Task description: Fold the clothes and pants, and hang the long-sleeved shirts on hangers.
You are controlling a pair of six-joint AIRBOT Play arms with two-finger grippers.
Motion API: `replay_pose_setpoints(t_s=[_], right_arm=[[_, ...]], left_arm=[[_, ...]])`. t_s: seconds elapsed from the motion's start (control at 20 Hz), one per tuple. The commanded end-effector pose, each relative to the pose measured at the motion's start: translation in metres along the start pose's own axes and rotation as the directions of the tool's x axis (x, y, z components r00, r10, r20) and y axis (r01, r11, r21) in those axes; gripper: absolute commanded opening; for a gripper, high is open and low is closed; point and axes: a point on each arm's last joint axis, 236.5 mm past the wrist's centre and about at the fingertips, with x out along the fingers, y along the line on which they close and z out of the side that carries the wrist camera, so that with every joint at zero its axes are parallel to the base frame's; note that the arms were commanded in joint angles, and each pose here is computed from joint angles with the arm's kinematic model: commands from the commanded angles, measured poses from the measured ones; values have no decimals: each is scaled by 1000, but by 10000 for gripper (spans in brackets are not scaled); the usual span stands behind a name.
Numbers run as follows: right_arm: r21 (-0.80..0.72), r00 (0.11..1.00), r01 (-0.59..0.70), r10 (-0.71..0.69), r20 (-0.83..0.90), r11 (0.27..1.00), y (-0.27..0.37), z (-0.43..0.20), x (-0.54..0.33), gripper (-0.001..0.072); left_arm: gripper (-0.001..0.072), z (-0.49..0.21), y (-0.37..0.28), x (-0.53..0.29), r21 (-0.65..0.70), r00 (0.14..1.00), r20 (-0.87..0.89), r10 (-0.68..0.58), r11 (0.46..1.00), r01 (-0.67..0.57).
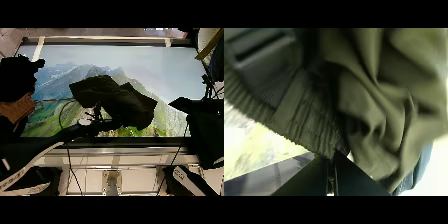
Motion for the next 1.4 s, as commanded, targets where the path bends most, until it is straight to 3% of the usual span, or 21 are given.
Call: replay_pose_setpoints(t_s=[0.0,0.15,0.5,0.85,1.3,1.35], right_arm=[[12,1000,15,-15,-4,1000,-9,1,21,524],[31,999,38,-37,-34,999,-23,-3,69,524],[218,996,-9,27,-81,976,-58,0,156,525],[163,999,31,-28,-20,986,-75,38,161,499],[103,984,-54,71,-166,993,-40,0,196,471],[88,981,-61,76,-177,994,-34,-3,199,434]], left_arm=[[24,20,-33,-40,226,998,34,-48,973,40],[23,18,-27,-54,245,1000,0,-6,969,6],[24,-15,38,-68,290,953,-157,260,934,-208],[23,-2,49,-76,250,947,-157,280,939,-236],[24,7,61,-85,240,938,-158,308,934,-266],[24,8,62,-86,236,937,-159,310,934,-269]])
